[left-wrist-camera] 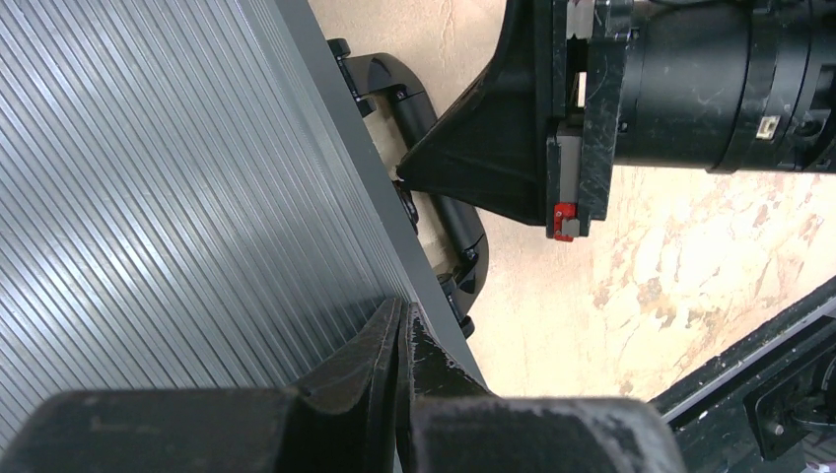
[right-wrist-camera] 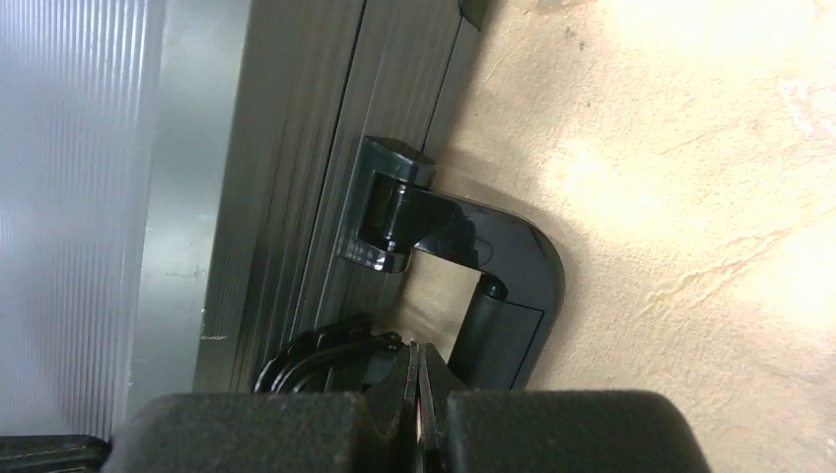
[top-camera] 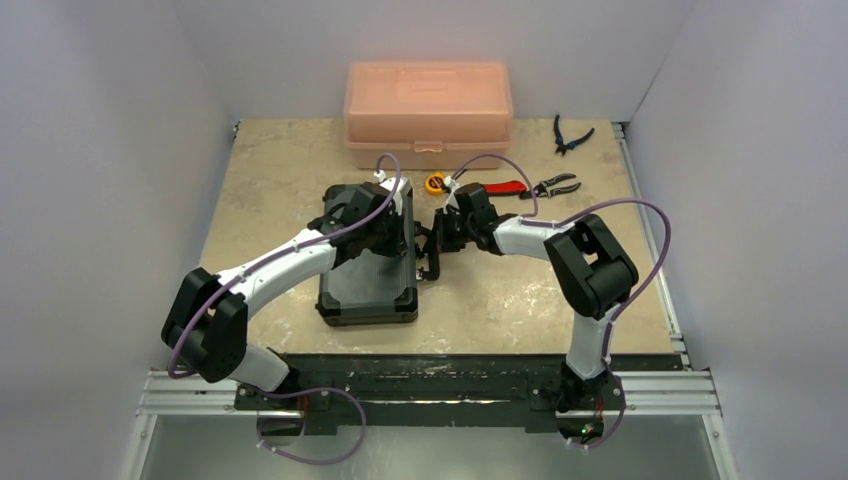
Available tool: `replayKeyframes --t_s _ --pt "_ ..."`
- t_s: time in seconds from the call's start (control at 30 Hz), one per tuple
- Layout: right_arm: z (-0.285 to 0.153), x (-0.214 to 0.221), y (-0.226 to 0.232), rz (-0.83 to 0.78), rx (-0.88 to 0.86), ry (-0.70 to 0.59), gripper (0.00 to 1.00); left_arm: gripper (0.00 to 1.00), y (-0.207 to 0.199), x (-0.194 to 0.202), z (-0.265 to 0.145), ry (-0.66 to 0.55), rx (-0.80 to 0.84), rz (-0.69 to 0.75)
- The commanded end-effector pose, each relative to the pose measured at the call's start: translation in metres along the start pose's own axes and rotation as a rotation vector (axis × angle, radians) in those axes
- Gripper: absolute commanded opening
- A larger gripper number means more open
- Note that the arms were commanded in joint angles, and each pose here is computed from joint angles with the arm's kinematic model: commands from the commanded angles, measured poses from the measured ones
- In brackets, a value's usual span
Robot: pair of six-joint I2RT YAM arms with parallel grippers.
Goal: Pack up texas hold em set
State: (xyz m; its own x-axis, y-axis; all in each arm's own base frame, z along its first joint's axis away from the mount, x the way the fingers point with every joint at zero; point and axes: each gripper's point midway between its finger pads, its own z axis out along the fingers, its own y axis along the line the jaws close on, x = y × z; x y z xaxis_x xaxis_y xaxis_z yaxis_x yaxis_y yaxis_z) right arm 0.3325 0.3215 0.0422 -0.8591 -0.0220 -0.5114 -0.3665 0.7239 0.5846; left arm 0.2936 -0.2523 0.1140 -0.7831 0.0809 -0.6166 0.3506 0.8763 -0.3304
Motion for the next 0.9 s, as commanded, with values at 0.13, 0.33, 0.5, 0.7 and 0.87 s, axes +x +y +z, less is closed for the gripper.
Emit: replayKeyframes --t_s 0.13,0.33,0.5,0.7,0.87 --pt "0.016 0.028 -0.029 -0.007 0.113 0.066 0.0 0.0 0.001 0.069 0.014 0.234 -0.005 -0.009" --pt "0.008 0.019 -0.019 -0.022 0.094 0.042 0.0 0.0 0.0 0.068 0.014 0.234 -0.003 -0.008" --pt "-0.006 0.0 -0.01 -0.046 0.112 -0.007 0.01 0.0 0.001 0.07 0.014 0.237 -0.007 -0.007" --pt "-0.029 -0.022 0.003 -0.066 0.14 -0.07 0.11 0.0 0.001 0.069 0.012 0.234 -0.011 -0.005" --pt "-0.039 -0.031 0.009 -0.077 0.142 -0.091 0.14 0.0 -0.003 0.064 0.011 0.224 -0.002 -0.005"
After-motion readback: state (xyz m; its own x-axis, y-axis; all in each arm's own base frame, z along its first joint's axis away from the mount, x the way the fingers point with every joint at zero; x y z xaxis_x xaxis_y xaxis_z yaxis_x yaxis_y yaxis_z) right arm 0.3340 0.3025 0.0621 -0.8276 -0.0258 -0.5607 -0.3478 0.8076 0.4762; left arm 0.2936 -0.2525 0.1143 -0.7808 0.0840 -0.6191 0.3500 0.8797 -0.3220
